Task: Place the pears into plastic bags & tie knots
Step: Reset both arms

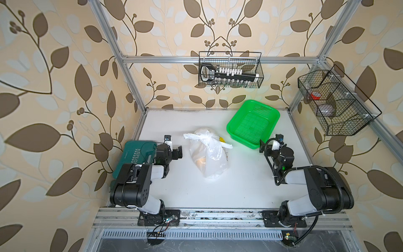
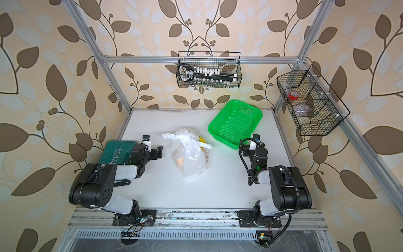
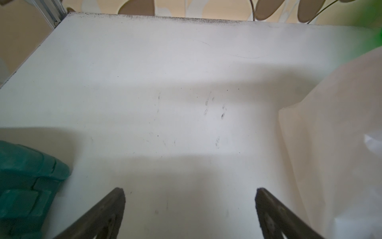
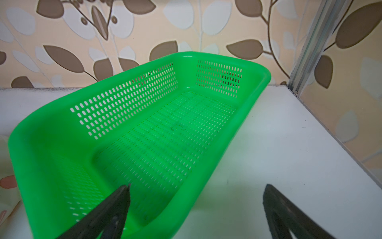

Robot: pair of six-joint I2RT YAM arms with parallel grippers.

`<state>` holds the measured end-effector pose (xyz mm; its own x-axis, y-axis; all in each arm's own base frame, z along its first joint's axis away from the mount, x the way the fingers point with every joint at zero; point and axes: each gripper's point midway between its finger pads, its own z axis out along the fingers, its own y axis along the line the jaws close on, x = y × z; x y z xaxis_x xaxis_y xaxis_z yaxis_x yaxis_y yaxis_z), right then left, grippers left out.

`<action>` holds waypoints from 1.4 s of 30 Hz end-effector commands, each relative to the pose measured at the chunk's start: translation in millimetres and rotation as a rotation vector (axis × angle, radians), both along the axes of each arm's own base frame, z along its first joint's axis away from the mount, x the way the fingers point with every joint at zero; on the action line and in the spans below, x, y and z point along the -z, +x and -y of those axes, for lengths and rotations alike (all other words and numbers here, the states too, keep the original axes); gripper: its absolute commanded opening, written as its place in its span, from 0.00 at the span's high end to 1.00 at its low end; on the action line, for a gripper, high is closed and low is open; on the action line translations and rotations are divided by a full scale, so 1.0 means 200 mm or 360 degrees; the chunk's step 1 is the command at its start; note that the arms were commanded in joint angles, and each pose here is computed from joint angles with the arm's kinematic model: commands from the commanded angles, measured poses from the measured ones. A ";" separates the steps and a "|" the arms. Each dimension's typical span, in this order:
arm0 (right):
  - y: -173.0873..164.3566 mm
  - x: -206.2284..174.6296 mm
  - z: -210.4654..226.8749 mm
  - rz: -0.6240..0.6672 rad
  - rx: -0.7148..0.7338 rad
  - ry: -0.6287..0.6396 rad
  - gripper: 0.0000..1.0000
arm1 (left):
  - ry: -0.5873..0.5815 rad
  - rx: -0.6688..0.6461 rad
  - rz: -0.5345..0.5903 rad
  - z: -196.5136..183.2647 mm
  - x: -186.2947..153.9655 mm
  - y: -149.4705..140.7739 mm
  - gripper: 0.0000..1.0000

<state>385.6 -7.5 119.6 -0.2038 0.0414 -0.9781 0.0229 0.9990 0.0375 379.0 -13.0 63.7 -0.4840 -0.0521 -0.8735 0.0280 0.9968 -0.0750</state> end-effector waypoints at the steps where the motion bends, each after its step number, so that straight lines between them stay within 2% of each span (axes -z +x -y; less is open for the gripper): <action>1: -0.01 0.08 -0.01 -0.0108 -0.0013 -0.0009 0.00 | -0.0014 -0.0008 0.0042 -0.01 -0.05 0.03 0.01; 28: -0.01 0.08 -0.01 -0.0108 -0.0014 -0.0010 0.00 | -0.0027 -0.0013 0.0044 -0.02 -0.05 0.04 0.01; 31: -0.01 0.08 -0.01 -0.0106 -0.0013 -0.0010 0.00 | -0.0027 -0.0008 0.0183 -0.02 -0.10 -0.05 0.01; 33: -0.01 0.08 -0.01 -0.0106 -0.0013 -0.0010 0.00 | -0.0019 -0.0136 0.0274 -0.08 -0.12 -0.07 0.01; 34: -0.01 0.08 -0.01 -0.0104 -0.0014 -0.0008 0.00 | -0.0019 -0.0136 0.0236 -0.08 -0.10 -0.04 0.01; 36: -0.01 0.08 -0.01 -0.0105 -0.0015 -0.0008 0.00 | -0.0032 0.0081 0.0023 0.03 -0.05 0.03 0.01; 38: -0.01 0.08 -0.01 -0.0108 -0.0014 -0.0008 0.00 | -0.0045 0.0066 0.0111 0.02 -0.07 0.02 0.01; 42: -0.01 0.08 -0.01 -0.0104 -0.0013 -0.0009 0.00 | -0.0050 0.0154 0.0106 0.06 -0.08 0.00 0.01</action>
<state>385.5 -7.3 119.5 -0.2042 0.0414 -0.9781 0.0226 0.9990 0.0375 377.7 -18.0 69.5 -0.4534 -0.0552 -0.8896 0.0707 0.9927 -0.0977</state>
